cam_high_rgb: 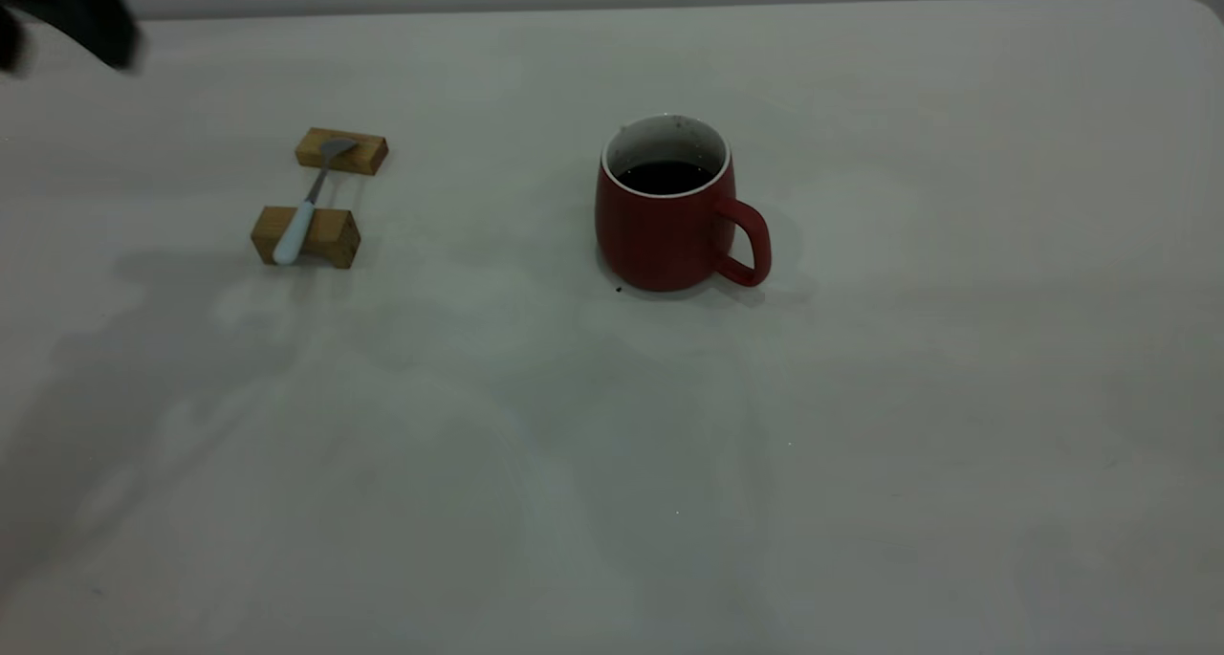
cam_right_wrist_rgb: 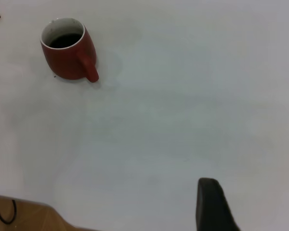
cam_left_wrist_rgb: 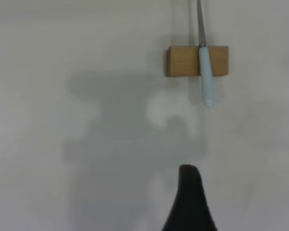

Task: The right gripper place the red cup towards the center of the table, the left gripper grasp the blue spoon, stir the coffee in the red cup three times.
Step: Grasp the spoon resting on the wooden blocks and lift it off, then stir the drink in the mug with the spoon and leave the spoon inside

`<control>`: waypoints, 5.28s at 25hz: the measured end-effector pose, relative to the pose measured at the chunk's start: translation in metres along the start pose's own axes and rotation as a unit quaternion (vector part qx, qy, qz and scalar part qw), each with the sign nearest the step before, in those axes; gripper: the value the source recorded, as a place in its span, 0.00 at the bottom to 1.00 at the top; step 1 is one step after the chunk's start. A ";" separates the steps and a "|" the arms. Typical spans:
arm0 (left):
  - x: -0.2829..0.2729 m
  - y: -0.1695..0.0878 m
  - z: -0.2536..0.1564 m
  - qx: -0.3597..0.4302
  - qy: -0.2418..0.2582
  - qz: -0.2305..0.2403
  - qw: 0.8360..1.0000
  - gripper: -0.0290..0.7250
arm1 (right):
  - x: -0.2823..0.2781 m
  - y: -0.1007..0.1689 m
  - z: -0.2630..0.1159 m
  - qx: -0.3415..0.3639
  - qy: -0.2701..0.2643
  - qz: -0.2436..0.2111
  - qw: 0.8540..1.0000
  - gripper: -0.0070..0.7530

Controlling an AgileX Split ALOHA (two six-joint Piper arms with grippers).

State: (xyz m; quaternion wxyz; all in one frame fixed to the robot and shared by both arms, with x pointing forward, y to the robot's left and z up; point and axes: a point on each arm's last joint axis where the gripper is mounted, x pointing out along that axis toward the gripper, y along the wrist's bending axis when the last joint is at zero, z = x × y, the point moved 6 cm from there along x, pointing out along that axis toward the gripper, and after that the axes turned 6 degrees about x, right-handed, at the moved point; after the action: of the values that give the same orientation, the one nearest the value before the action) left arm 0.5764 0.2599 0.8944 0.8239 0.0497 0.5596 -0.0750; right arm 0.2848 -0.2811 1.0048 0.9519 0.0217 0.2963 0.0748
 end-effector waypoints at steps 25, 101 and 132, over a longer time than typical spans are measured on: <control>0.169 -0.012 0.001 -0.014 0.107 -0.022 0.994 0.77 | 0.000 0.000 0.000 0.000 0.000 0.000 1.000 0.59; 0.140 -0.185 0.088 -0.692 0.403 -0.391 0.453 0.26 | 0.000 0.000 0.000 0.000 -0.001 0.001 1.000 0.59; 0.139 -0.201 0.069 -0.706 0.462 -0.324 0.428 0.26 | 0.000 0.000 0.000 0.001 -0.001 0.001 1.000 0.59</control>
State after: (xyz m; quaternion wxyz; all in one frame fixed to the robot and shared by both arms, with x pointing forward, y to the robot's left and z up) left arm 0.6539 0.0415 0.7915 0.1045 -0.7069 0.6894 0.1186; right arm 0.2846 -0.2807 1.0049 0.9521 0.0227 0.2954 0.0759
